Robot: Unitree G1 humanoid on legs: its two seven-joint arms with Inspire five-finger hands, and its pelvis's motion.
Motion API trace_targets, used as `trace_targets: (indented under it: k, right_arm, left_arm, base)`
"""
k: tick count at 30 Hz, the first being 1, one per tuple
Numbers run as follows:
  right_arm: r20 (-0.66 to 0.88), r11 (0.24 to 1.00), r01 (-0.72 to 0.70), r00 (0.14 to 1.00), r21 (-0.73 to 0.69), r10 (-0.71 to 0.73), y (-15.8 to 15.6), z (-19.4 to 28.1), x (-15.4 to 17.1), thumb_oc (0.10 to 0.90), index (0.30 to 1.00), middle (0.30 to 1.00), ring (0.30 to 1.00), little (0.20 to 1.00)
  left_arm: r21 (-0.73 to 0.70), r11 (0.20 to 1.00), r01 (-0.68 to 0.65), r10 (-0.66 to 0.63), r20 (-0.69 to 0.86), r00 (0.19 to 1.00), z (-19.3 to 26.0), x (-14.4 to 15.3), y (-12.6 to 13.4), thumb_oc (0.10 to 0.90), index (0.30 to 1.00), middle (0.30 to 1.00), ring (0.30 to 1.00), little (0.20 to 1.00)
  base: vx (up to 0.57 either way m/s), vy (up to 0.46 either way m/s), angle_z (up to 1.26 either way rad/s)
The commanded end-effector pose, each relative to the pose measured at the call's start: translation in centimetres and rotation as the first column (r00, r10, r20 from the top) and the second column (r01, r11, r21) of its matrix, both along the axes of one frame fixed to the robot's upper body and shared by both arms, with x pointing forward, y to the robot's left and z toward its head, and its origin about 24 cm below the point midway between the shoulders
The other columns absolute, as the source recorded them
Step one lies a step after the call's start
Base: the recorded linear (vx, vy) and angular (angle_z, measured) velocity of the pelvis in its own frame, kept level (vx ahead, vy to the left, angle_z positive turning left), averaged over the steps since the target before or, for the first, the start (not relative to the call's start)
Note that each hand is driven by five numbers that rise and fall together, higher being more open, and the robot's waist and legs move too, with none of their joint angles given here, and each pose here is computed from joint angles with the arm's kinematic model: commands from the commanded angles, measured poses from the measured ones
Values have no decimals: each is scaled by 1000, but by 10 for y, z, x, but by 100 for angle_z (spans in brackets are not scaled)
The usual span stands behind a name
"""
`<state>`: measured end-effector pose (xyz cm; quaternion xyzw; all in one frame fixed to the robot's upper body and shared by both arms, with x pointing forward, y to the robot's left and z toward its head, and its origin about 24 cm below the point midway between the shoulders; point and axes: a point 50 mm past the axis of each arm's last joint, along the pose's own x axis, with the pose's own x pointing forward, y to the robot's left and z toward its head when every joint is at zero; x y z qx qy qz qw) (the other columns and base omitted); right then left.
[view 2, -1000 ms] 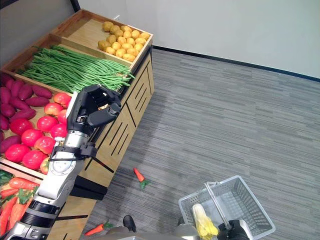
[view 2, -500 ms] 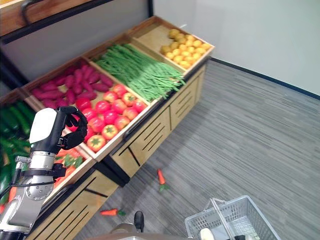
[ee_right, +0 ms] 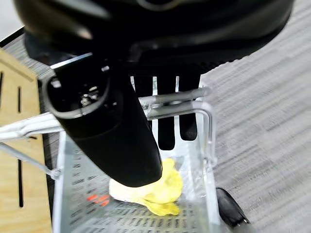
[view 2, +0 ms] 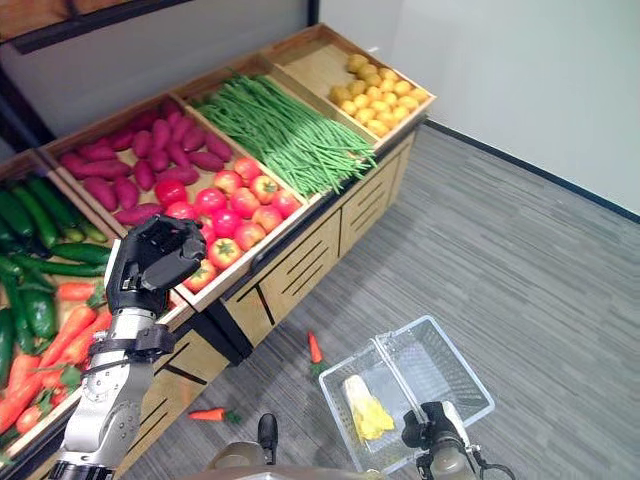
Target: Get the vegetables into the basket
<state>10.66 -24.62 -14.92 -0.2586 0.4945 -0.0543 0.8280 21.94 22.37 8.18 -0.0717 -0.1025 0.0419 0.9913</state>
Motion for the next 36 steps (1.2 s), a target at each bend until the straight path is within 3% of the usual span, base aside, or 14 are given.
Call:
trace_targets:
  k: [1, 9, 20, 26, 28, 36]
  right_arm:
    - [4, 996, 7, 1000, -94, -7, -32, 10, 3, 400, 300, 300, 300, 300]
    - [14, 994, -4, 1000, -113, 6, -37, 14, 10, 400, 300, 300, 300, 300]
    - [54, 995, 18, 998, -96, -13, -38, 16, 9, 400, 300, 300, 300, 300]
    - [51, 990, 37, 998, -137, -31, -52, 21, 6, 400, 300, 300, 300, 300]
    - [66, 981, 93, 994, -169, -83, -65, 25, 4, 400, 300, 300, 300, 300]
    - [12, 971, 180, 984, -156, -180, -66, 18, -22, 400, 300, 300, 300, 300]
  left_arm:
    - [53, 997, 65, -77, 279, 957, 53, 3, -3, 900, 1000, 1000, 1000, 1000]
    - [183, 979, 91, -144, 301, 943, 64, 10, -14, 900, 1000, 1000, 1000, 1000]
    - [182, 980, 76, -125, 279, 952, 58, 14, -12, 900, 1000, 1000, 1000, 1000]
    - [147, 987, 61, -100, 273, 957, 56, 11, -10, 900, 1000, 1000, 1000, 1000]
    - [117, 990, 79, -111, 296, 949, 61, 17, -17, 900, 1000, 1000, 1000, 1000]
    - [145, 983, 114, -153, 306, 940, 65, 25, -26, 900, 1000, 1000, 1000, 1000]
  base:
    - [30, 78, -40]
    - [56, 96, -6]
    - [112, -171, 102]
    - [-9, -157, 30]
    - [-131, -19, 57]
    - [6, 52, 78]
